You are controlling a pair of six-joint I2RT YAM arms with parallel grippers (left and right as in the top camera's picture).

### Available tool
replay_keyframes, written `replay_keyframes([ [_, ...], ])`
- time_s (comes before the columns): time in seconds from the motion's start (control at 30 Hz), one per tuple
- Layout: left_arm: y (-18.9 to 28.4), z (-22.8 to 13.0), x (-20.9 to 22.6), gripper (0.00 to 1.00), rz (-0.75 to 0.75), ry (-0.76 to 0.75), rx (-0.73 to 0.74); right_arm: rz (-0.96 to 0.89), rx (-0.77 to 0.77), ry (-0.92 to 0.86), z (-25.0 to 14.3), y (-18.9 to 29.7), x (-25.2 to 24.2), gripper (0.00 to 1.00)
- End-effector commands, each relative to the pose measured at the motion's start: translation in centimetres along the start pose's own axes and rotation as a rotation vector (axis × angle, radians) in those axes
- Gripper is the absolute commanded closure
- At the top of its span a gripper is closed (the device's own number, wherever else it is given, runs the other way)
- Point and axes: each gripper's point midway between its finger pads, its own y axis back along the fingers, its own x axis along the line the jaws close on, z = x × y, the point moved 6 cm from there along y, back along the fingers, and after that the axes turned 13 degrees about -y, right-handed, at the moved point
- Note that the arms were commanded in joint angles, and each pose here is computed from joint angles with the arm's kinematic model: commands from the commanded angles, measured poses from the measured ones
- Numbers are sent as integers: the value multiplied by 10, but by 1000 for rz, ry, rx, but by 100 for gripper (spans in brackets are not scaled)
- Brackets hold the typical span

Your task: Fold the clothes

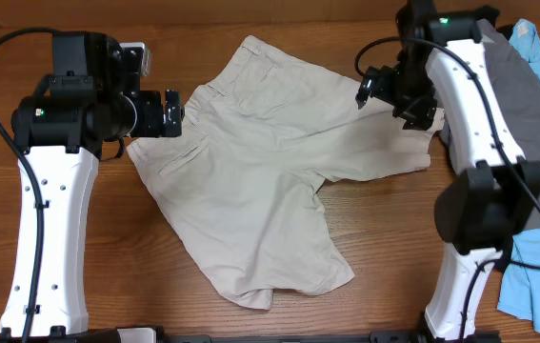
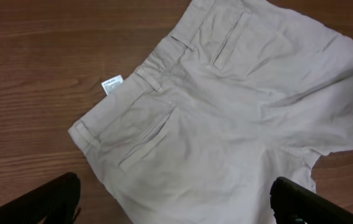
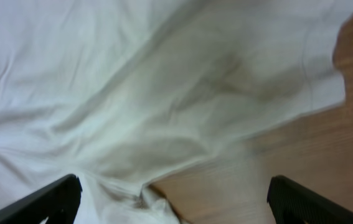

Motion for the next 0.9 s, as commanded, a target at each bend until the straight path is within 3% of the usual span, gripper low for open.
replay_keyframes([
  [0.0,0,-2,-2,0,7,-15,21,95,-49,76,-35,61,2,0],
  [0.2,0,-7,-3,0,2,-10,48,207,-113,169,-95,126,-11,0],
  [0.33,0,-8,-3,0,1,-10,50,214,-100,189,-144,135,-29,0],
  [0.57,0,-7,-2,0,2,-15,49,13,8,110,-199,61,-86,0],
  [0.87,0,-6,-2,0,7,-19,43,36,183,86,-228,-67,-122,8],
])
